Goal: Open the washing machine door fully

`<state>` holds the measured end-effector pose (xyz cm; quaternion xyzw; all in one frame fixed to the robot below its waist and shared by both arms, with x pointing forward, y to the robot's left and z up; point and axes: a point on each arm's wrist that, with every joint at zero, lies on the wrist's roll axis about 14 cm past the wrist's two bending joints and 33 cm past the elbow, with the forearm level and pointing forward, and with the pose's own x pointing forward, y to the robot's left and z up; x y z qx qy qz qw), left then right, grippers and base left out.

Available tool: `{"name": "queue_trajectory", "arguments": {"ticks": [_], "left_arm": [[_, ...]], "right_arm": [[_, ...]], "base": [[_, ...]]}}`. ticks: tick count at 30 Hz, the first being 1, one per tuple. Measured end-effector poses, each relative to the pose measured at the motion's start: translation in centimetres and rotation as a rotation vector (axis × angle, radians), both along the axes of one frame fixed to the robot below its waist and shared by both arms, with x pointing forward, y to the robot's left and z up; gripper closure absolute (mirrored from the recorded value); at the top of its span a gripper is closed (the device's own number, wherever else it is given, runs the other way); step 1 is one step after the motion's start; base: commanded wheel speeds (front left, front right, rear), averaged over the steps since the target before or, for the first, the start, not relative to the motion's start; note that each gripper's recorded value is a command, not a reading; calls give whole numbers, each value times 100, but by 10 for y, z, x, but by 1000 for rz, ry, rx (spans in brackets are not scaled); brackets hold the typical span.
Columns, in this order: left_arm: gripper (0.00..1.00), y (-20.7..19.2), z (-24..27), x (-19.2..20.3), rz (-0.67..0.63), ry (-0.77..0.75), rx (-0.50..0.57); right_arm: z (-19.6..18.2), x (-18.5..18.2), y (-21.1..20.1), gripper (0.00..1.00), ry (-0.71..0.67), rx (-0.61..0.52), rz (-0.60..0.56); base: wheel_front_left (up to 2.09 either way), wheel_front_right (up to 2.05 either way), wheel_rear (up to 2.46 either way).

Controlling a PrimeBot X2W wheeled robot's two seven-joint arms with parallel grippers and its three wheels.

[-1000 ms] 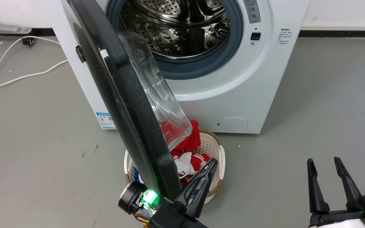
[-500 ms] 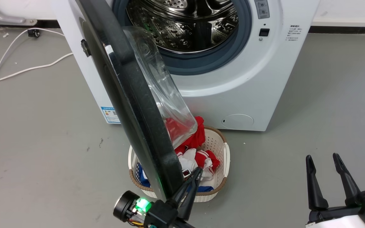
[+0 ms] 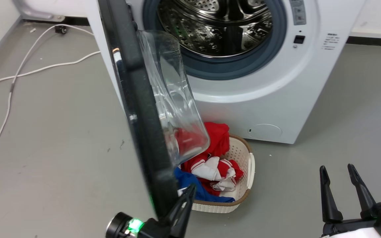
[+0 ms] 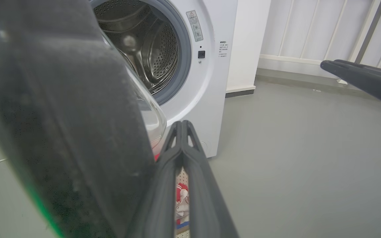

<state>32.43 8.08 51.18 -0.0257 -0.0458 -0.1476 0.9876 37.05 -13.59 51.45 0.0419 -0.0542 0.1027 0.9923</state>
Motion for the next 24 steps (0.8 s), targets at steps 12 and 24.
{"name": "queue_trajectory", "arguments": {"ticks": [12,24], "left_arm": [[100,72,-10,-13,244,34,38],[100,158,-13,-25,485,60,109]], "right_arm": [[-7,9,24,0,20,0,73],[-14,19,41,0,34,-5,124]], "base": [[0,0,0],[0,0,0]]}}
